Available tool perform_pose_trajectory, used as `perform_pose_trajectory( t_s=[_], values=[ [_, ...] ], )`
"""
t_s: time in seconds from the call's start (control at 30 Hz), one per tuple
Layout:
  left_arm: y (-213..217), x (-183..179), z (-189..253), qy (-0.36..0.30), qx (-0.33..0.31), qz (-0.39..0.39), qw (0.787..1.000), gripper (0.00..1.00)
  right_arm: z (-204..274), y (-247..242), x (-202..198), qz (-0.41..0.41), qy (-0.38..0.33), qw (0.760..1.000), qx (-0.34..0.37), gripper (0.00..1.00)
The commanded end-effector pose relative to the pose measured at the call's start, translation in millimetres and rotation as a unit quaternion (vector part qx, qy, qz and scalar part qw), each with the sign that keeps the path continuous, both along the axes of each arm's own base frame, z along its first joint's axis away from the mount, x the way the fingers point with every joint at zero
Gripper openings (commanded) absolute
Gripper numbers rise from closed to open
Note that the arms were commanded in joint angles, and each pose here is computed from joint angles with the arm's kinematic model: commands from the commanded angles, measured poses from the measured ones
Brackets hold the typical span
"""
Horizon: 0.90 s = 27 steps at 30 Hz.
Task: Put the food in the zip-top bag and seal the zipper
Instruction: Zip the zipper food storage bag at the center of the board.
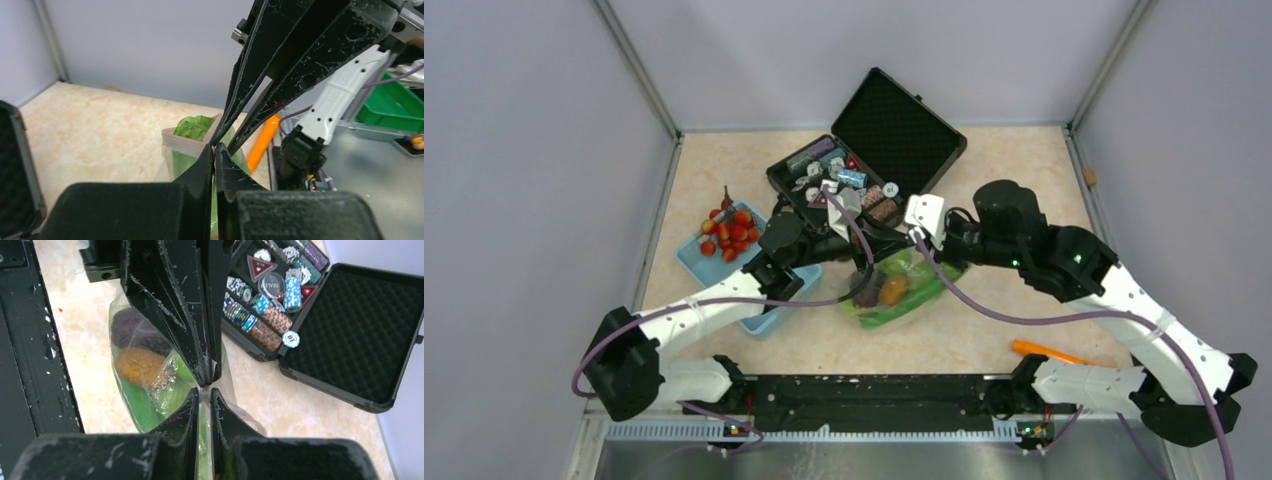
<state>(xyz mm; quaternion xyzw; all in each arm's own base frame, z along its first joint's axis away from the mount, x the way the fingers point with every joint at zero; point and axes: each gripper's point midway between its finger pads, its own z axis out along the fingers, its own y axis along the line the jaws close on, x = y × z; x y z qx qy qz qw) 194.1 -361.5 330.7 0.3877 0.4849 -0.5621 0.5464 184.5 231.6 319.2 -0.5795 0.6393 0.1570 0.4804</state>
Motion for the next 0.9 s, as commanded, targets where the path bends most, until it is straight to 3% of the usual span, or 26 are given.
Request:
perform_pose_trajectory(
  t_s=[0.0, 0.5, 0.87],
  values=[
    [4, 27, -11, -0.023, 0.042, 0.106, 0.993, 0.0, 1, 5, 0, 0.0, 0.018, 1.0, -0.011, 0.0],
    [18, 45, -3, -0.049, 0.058, 0.231, 0.97, 0.0, -5, -4, 4, -0.023, 0.023, 0.999, -0.033, 0.0],
    [22, 8, 31, -0.089, 0.017, 0.158, 0.983, 0.0, 7, -11, -3, -0.026, 0.012, 0.999, -0.014, 0.0]
  ],
)
